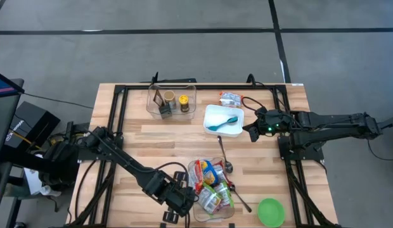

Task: Pick & Place Food Item
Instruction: Put the black seasoning bottle into the top transparent bin

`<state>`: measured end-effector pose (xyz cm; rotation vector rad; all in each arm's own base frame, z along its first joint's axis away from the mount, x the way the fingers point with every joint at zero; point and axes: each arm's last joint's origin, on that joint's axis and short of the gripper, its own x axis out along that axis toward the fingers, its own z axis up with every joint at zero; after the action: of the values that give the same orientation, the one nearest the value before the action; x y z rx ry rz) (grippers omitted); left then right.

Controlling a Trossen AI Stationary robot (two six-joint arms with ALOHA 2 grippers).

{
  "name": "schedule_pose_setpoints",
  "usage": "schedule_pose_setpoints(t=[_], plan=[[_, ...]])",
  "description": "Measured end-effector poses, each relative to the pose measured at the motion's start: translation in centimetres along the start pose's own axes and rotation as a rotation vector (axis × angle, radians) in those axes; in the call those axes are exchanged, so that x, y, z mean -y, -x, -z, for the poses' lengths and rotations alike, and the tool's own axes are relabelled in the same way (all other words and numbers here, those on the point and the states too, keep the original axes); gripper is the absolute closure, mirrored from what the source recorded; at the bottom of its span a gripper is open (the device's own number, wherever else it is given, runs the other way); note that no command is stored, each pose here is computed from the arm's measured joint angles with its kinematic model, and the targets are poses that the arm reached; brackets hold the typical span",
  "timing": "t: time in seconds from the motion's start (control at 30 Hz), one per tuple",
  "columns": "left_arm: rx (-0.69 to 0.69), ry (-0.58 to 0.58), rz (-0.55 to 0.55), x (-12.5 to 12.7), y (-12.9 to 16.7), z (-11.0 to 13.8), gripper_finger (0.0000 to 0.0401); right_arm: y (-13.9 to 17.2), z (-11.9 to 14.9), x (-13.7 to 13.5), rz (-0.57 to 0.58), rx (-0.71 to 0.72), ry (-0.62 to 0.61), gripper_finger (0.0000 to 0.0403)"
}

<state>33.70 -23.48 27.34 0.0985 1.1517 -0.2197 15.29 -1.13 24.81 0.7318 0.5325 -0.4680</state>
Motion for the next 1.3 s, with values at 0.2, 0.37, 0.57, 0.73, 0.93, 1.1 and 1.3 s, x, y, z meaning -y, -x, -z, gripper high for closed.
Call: schedule_pose_setpoints(t=[0.2, 0.37, 0.57, 0.73, 0.93, 1.1, 1.3], plan=[[0.005, 0.002, 0.001, -0.05, -0.01, -0.08, 0.0401, 0.00, 0.00, 0.00, 0.000, 0.000, 0.000, 0.0395], [0.011, 0.003, 0.004, -0.03, -0.01, -0.13, 0.0401, 0.00, 0.00, 0.00, 0.000, 0.000, 0.000, 0.0395], [0.013, 0.003, 0.005, -0.02, -0.01, -0.15, 0.0369, 0.00, 0.00, 0.00, 0.000, 0.000, 0.000, 0.0395], [0.012, 0.003, 0.004, -0.02, -0.01, -0.15, 0.0302, 0.00, 0.00, 0.00, 0.000, 0.000, 0.000, 0.0395], [0.012, 0.003, 0.004, -0.03, -0.01, -0.14, 0.0204, 0.00, 0.00, 0.00, 0.000, 0.000, 0.000, 0.0395], [0.012, 0.003, 0.004, -0.03, -0.01, -0.14, 0.0148, 0.00, 0.00, 0.00, 0.000, 0.000, 0.000, 0.0395], [0.011, 0.058, 0.005, -0.01, -0.02, -0.13, 0.0130, 0.00, 0.00, 0.00, 0.000, 0.000, 0.000, 0.0395]])
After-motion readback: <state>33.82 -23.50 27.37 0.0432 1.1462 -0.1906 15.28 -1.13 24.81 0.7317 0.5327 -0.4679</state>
